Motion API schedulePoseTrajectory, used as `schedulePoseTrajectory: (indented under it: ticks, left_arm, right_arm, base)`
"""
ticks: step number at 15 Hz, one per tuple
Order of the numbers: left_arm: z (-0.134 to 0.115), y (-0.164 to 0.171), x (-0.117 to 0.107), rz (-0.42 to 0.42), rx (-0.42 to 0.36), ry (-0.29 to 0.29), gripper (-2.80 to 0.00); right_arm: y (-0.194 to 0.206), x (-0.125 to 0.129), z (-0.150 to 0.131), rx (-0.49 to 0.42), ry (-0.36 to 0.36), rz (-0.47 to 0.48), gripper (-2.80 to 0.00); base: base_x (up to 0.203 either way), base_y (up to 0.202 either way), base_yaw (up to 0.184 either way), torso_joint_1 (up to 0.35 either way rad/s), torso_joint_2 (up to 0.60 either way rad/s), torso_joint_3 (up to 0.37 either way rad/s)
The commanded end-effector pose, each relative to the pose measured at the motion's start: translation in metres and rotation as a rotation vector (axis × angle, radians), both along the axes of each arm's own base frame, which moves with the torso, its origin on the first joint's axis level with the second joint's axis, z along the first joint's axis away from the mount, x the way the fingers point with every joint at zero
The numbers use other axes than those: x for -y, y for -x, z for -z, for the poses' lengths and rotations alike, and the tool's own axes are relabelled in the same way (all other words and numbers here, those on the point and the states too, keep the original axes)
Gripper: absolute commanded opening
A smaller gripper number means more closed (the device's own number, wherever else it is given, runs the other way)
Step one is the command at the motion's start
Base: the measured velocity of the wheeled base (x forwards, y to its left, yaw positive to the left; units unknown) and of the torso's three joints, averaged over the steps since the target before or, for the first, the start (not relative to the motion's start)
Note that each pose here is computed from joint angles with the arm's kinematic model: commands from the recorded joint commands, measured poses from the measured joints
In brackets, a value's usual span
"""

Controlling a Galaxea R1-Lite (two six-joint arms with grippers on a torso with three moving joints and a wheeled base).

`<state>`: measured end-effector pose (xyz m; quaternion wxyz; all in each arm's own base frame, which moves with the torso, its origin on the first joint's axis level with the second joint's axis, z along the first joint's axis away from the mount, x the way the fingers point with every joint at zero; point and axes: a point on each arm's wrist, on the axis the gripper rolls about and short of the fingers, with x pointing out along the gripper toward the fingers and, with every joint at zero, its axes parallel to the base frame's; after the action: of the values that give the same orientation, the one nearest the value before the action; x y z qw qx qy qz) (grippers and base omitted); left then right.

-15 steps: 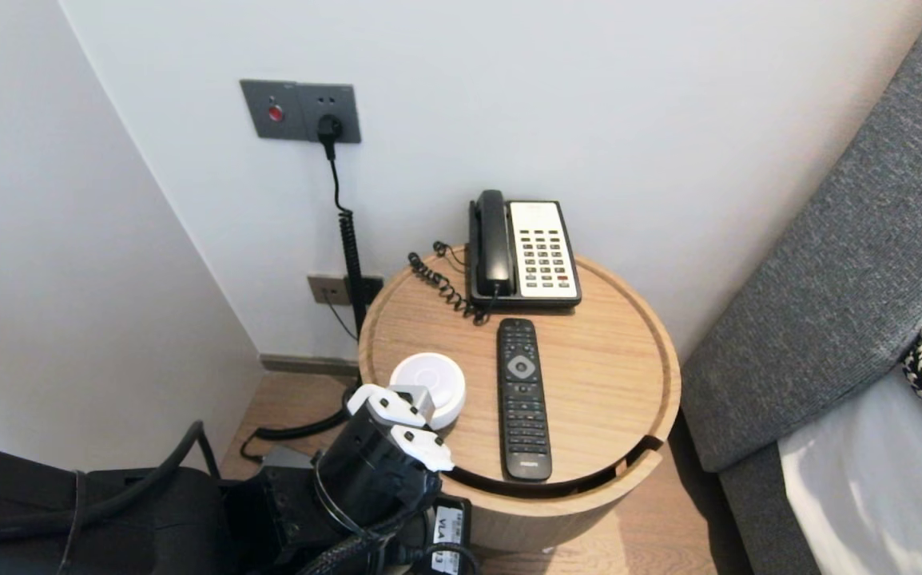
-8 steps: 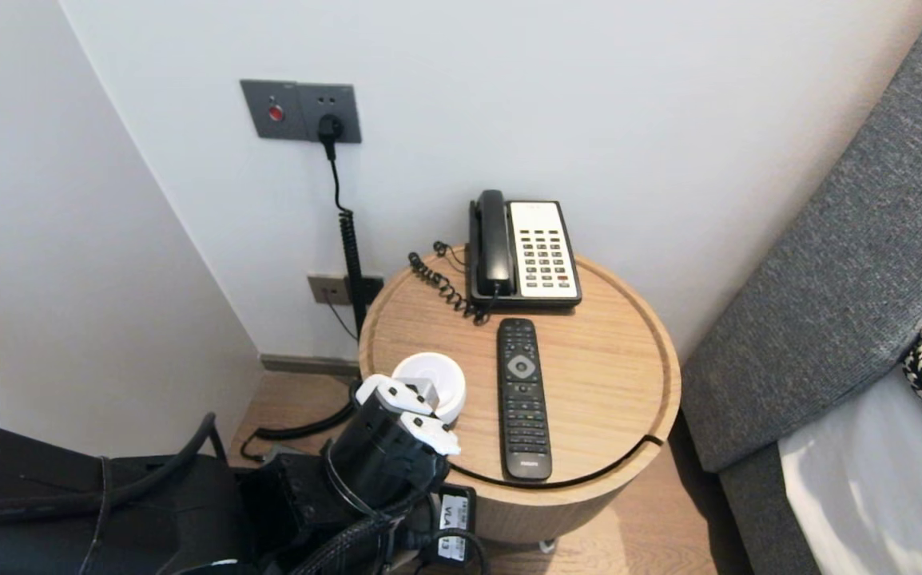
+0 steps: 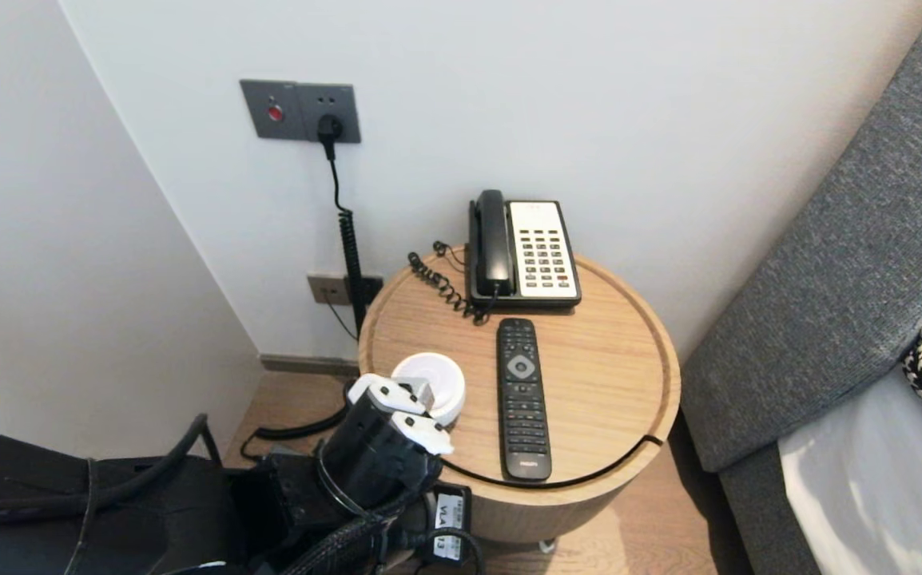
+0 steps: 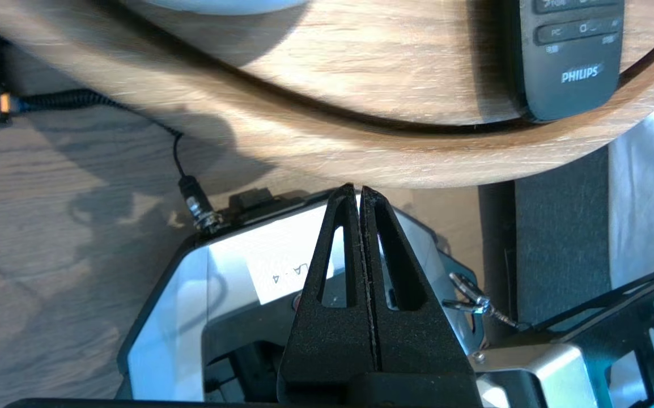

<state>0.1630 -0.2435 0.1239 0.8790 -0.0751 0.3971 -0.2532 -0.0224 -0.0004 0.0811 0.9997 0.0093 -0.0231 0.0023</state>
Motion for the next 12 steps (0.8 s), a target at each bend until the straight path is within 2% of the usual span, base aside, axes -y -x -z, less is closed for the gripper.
schedulePoseTrajectory:
  ticks: [1,4,6,7,9,12]
  left_arm:
    - [-0.002,0.012,-0.017,0.003,-0.012,-0.009,-2.80]
    - [0.010,0.032,-0.049,0.021,-0.055,-0.051,-2.80]
    - [0.020,0.044,-0.078,-0.009,-0.083,-0.080,-2.80]
    - [0.022,0.046,-0.093,-0.054,-0.089,-0.079,-2.80]
    - [0.018,0.039,-0.128,-0.219,-0.071,-0.046,-2.80]
    - [0.009,0.033,-0.179,-0.471,0.002,-0.009,-2.80]
  right_arm:
    - [-0.002,0.000,0.007,-0.027,0.000,0.000,-2.80]
    - [-0.002,0.000,0.007,-0.026,0.000,0.000,-2.80]
    - [-0.002,0.000,0.007,-0.026,0.000,0.000,-2.80]
    - [-0.002,0.000,0.007,-0.026,0.000,0.000,-2.80]
    - [-0.002,0.000,0.007,-0.026,0.000,0.000,-2.80]
    - [-0.002,0.000,0.007,-0.026,0.000,0.000,-2.80]
  base:
    - [0.000,0.000,0.000,0.000,0.00,0.000]
    - [0.000,0.000,0.000,0.000,0.00,0.000]
    - [0.000,0.000,0.000,0.000,0.00,0.000]
    - [0.000,0.000,0.000,0.000,0.00,0.000]
    - [0.000,0.000,0.000,0.000,0.00,0.000]
    - [0.000,0.000,0.000,0.000,0.00,0.000]
